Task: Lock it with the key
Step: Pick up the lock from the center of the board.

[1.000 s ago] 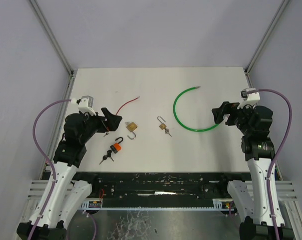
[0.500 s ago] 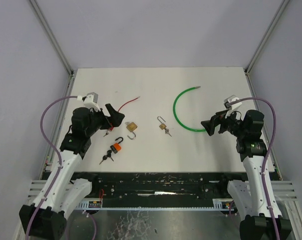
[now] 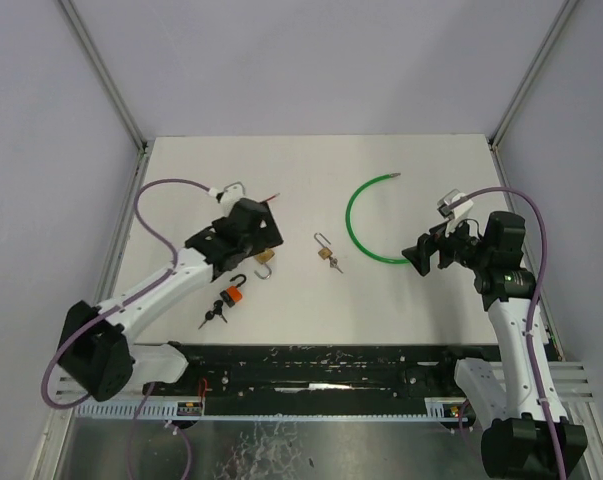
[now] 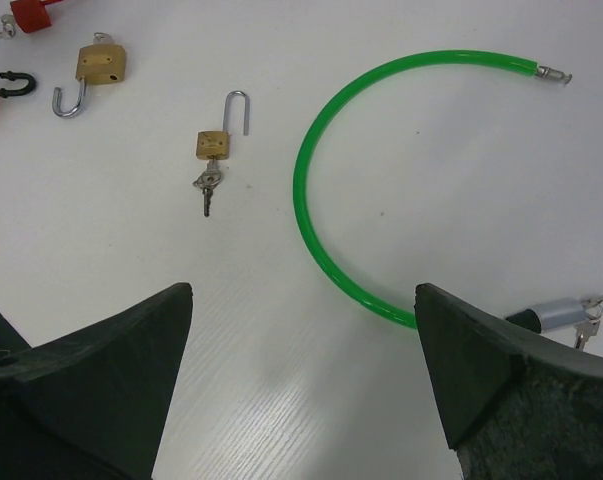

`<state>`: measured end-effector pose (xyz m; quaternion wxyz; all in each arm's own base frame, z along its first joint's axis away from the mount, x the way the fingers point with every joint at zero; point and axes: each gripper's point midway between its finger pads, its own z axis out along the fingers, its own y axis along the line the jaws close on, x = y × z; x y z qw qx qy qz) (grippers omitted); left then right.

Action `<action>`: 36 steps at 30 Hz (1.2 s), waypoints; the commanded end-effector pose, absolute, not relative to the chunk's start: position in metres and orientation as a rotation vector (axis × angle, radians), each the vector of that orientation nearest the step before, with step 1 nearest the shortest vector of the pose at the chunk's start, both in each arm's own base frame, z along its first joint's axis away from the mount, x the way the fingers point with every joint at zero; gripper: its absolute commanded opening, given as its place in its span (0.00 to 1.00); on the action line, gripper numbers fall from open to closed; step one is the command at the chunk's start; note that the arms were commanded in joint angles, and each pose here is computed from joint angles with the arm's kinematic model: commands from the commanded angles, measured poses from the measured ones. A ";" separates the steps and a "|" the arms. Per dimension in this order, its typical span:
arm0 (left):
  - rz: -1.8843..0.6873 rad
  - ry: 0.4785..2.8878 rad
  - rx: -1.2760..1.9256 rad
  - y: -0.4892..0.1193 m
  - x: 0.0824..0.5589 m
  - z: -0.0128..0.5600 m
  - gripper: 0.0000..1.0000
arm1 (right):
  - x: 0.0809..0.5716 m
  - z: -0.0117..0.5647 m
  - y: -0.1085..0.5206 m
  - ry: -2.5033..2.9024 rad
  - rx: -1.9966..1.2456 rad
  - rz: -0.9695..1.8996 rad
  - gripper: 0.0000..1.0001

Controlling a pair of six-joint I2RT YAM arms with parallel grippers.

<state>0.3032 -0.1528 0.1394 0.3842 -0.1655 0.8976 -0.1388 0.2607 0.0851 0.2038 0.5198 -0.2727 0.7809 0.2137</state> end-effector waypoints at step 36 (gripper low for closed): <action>0.088 2.430 -0.865 -0.150 0.346 0.006 0.66 | 0.261 0.206 0.078 1.893 -0.687 0.453 0.99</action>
